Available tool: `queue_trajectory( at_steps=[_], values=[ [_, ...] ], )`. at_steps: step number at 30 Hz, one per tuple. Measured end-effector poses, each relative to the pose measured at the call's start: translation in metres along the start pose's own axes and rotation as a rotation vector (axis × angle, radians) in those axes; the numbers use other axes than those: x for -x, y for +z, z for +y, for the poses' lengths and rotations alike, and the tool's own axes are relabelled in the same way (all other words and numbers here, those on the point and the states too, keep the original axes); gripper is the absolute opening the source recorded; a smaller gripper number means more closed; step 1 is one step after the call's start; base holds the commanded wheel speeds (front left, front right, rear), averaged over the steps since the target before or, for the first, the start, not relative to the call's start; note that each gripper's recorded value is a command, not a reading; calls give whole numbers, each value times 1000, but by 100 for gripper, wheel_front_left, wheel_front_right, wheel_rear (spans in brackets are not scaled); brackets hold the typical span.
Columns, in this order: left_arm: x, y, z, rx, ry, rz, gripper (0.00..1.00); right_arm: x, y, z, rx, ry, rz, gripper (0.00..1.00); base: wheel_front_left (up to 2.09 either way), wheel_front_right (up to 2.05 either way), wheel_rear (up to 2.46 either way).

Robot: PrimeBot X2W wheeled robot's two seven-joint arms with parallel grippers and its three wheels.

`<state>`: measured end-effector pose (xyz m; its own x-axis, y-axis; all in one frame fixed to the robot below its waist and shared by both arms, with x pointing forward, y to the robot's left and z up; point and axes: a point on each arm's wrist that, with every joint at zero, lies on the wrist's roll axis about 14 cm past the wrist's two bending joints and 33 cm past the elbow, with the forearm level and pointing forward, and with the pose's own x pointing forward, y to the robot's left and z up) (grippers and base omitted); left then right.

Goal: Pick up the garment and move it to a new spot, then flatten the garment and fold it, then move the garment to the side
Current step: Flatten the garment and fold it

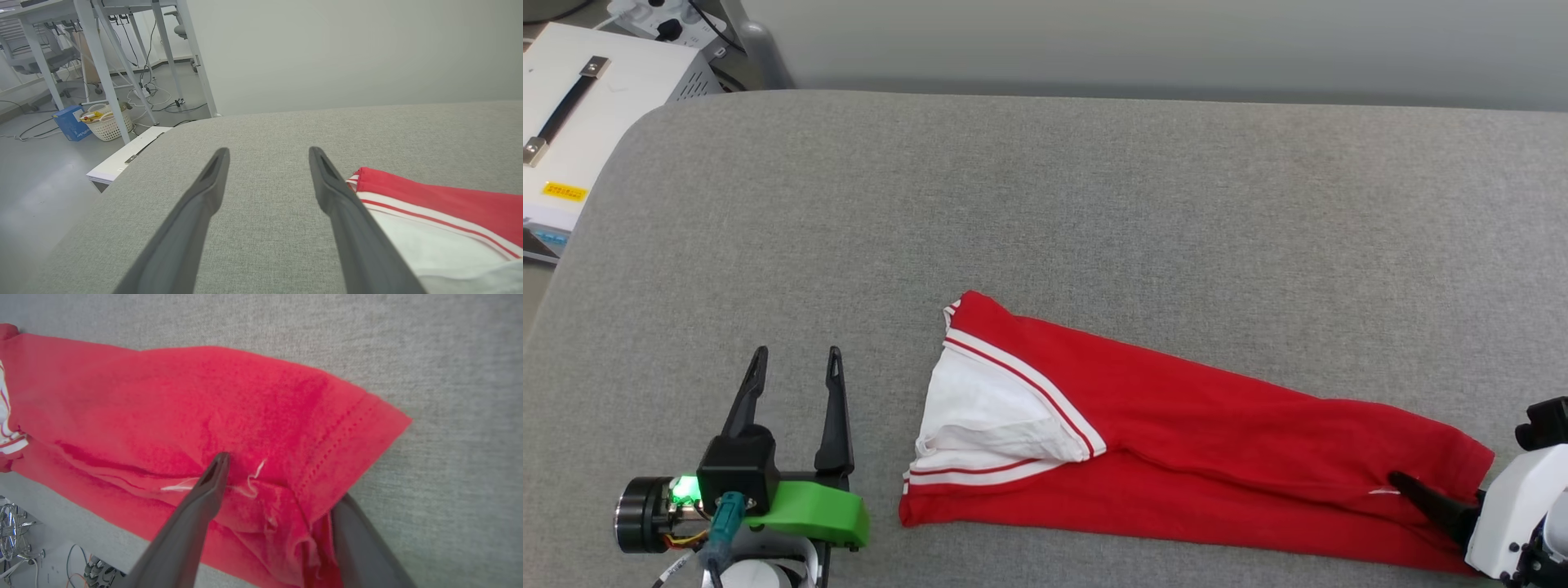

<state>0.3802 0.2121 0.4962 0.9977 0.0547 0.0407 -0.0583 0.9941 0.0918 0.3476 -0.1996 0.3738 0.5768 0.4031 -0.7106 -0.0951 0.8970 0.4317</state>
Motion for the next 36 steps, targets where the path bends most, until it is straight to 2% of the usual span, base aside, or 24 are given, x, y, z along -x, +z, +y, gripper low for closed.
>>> queue_trajectory(
  at_steps=[3, 4, 5, 6, 16, 22, 25, 30, 36],
  values=[
    [1, 2, -2, -5, -6, -7, 100, -1, -1, 2, -3, 5, -7, 100, 0, 0, 0],
    [1, 2, -3, -6, -9, -10, 100, -1, -1, 1, -1, 4, -13, 81, 0, 0, 0],
    [1, 3, -3, -7, -10, -12, 100, -2, -1, 1, -1, 2, -20, 34, 0, 0, 0],
    [1, 3, -4, -9, -11, -13, 100, -2, -1, 0, -1, 1, -22, 0, 0, 0, 0],
    [6, 5, -9, 2, -35, -19, 100, 8, 9, -19, -17, -49, -71, 0, 0, 0, 0],
    [9, 5, -9, -6, -44, -20, 100, 37, 33, -67, 2, -188, -136, 0, 0, 0, 0],
    [12, 4, -11, -12, -54, -14, 100, 47, 42, -75, 12, -211, -154, 0, 0, 0, 0],
    [13, 3, -14, -12, -63, -12, 100, 53, 47, -67, 45, -186, -172, 0, 0, 0, 0],
    [14, 4, -16, -8, -63, -14, 100, 54, 57, -28, 64, -67, -207, 0, 0, 0, 0]
  ],
)
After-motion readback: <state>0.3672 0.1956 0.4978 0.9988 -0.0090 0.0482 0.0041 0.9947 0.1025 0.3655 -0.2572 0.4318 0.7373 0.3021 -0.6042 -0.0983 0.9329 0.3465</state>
